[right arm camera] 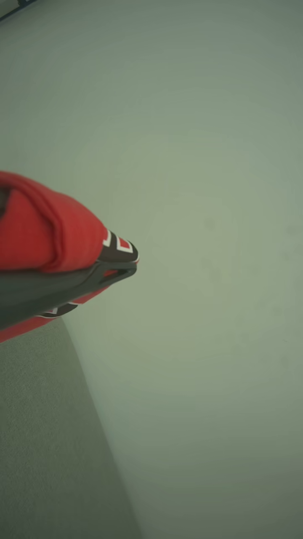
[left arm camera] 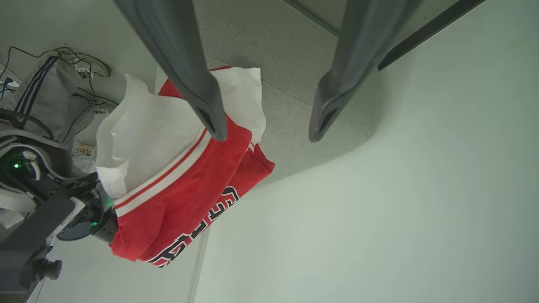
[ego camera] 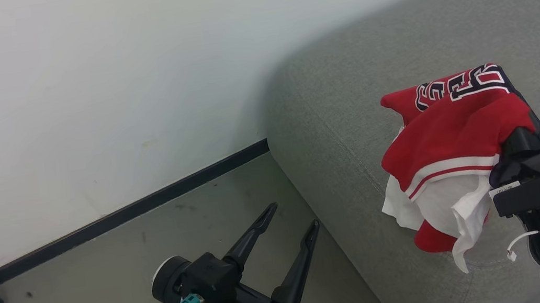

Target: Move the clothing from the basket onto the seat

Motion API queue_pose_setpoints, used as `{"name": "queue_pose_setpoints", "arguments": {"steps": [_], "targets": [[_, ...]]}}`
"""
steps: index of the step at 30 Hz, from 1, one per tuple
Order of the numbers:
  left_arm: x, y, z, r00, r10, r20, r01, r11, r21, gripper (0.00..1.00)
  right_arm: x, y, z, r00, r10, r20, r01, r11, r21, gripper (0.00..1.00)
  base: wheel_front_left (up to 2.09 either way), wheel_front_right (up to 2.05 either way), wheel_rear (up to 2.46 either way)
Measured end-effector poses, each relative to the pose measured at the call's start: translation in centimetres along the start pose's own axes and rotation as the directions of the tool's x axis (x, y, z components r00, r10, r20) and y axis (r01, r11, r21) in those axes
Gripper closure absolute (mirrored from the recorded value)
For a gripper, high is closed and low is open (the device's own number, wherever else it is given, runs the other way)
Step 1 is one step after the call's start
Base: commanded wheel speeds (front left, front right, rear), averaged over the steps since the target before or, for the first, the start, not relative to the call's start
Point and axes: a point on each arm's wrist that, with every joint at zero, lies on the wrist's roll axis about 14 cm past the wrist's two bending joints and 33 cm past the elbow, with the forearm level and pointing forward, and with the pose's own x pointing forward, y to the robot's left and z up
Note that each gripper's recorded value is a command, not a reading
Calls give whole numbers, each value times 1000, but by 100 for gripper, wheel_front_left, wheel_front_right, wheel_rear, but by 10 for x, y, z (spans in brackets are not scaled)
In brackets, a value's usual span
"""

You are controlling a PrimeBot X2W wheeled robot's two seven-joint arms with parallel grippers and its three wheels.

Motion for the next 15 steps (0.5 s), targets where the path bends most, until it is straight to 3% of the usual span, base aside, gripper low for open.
{"name": "queue_pose_setpoints", "arguments": {"steps": [15], "targets": [[25, -17, -20, 994, -97, -43, 95, 994, -50, 0, -9, -24, 26, 996, -63, 68, 67, 997, -48, 100, 0, 0, 0]]}}
